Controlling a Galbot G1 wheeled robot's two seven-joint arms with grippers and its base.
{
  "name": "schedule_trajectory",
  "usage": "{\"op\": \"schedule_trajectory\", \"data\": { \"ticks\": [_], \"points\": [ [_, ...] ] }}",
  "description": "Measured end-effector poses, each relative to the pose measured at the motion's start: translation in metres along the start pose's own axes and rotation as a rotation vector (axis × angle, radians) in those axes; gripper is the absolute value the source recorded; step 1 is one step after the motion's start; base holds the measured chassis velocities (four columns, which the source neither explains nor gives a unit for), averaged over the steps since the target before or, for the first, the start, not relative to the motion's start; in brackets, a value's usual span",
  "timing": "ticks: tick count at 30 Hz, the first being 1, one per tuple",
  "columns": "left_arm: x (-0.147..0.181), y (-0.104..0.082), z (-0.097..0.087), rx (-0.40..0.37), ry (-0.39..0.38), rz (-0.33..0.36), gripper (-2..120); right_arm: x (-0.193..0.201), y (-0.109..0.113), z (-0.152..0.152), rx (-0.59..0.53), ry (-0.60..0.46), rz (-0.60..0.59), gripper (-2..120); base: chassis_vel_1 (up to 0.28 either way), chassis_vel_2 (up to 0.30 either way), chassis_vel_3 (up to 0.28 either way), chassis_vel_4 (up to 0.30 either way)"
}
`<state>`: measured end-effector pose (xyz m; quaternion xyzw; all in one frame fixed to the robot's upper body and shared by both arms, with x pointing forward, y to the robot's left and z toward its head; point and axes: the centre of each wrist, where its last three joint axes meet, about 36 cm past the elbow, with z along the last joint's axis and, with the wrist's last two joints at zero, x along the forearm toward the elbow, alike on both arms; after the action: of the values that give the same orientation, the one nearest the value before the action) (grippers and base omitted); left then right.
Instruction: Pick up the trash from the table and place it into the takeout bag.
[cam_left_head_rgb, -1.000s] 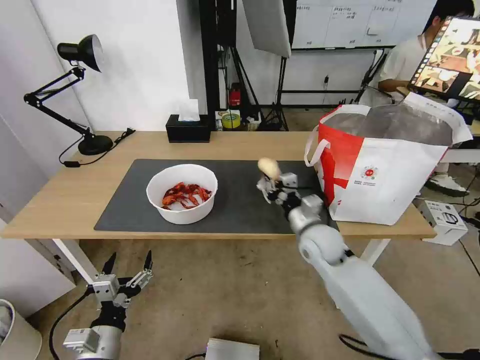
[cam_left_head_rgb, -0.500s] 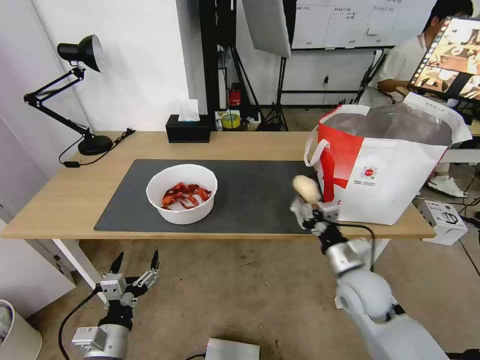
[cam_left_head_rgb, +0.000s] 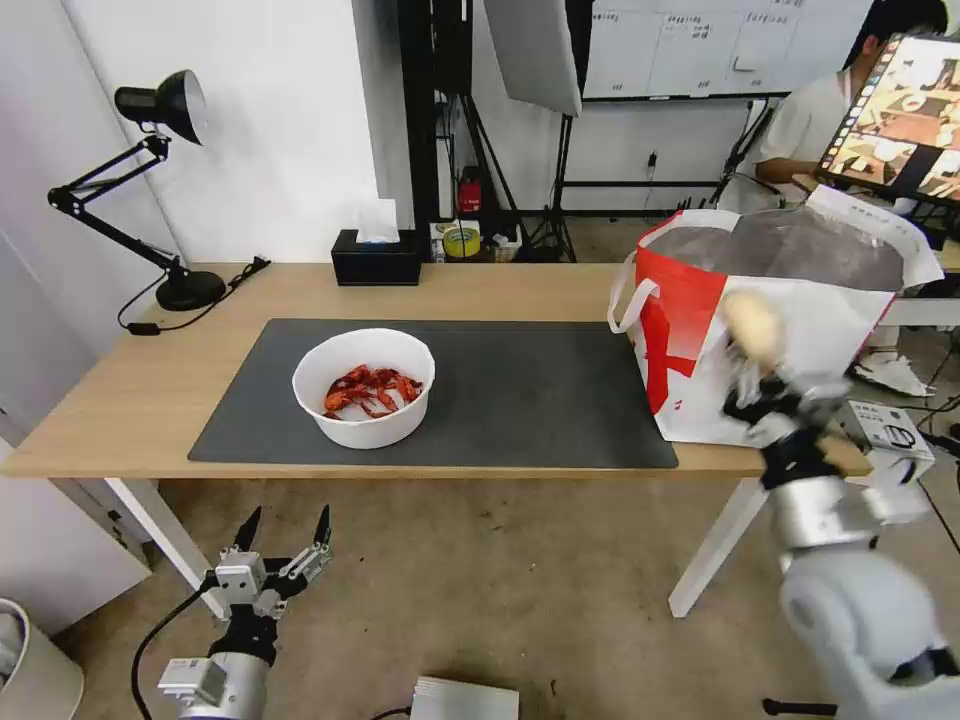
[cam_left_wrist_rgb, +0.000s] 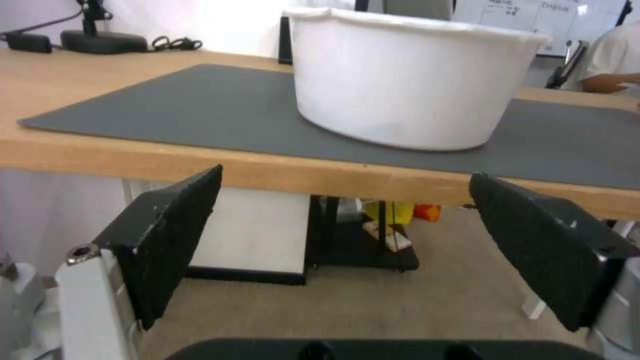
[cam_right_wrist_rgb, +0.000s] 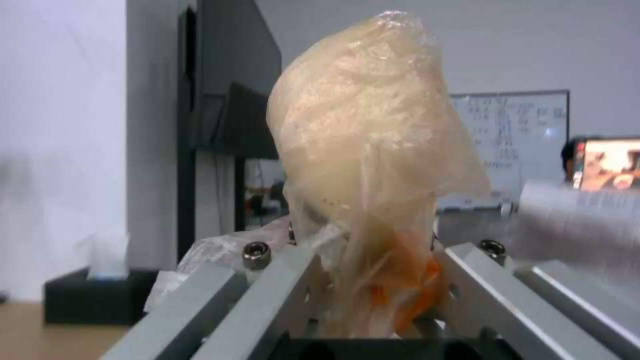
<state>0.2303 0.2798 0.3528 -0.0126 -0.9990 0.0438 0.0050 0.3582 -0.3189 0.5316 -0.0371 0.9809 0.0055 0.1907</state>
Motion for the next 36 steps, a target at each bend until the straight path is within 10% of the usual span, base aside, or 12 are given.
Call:
{"op": "schedule_trajectory", "data": {
  "ticks": [21, 36],
  "points": [
    [0.009, -0.008, -0.013, 0.004, -0.058, 0.015, 100, -0.173, -0.098, -0.057, 0.011, 0.134, 0.158, 4, 0.0, 0.0, 0.0, 0.0],
    [0.015, -0.031, -0.021, 0.011, -0.088, 0.052, 100, -0.235, -0.084, -0.051, -0.061, 0.542, 0.211, 4, 0.0, 0.0, 0.0, 0.0]
  ]
}}
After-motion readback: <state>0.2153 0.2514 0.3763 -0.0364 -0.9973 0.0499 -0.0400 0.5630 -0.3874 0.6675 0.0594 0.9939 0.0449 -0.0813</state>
